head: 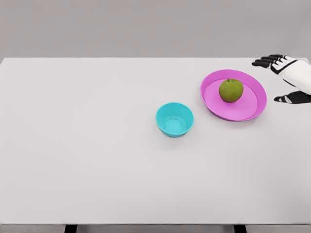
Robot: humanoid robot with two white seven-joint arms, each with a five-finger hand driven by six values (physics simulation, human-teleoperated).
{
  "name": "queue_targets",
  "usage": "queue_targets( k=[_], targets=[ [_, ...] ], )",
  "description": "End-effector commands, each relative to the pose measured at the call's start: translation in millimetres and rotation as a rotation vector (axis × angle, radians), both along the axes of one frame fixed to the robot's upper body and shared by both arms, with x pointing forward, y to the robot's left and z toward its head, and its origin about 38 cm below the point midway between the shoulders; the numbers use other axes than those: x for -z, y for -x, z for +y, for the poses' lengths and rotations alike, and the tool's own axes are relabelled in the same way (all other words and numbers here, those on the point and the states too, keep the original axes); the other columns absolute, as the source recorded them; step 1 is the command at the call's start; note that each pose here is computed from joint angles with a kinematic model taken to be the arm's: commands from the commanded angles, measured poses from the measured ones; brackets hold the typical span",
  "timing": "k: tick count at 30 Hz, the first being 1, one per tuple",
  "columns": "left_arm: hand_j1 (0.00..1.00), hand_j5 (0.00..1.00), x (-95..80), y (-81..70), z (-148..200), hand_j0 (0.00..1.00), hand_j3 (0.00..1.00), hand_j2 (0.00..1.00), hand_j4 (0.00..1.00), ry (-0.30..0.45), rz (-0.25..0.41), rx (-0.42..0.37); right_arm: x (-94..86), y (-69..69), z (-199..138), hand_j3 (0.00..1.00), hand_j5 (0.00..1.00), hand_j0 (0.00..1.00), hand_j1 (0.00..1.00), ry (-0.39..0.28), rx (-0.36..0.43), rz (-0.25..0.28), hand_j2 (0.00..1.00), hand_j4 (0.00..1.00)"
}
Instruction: Put the apple from the pink plate into the blue bowl with your right arm
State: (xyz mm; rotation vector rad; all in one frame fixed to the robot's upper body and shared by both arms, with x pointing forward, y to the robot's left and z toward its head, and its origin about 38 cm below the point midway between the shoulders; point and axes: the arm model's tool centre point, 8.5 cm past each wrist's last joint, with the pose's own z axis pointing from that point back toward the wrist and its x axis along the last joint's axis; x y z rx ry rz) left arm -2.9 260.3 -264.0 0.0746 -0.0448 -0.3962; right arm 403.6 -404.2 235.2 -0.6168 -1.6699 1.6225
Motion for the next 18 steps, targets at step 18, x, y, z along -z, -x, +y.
queue_targets(
  k=[18],
  targets=[
    [1.0, 1.0, 0.0, 0.0, 0.1, 1.0, 1.0, 1.0, 1.0, 0.0, 0.0, 0.0, 20.0, -78.4, 42.6, 1.0, 1.0, 1.0, 1.0, 0.213, -0.072, 0.328, 1.0, 1.0]
  ],
)
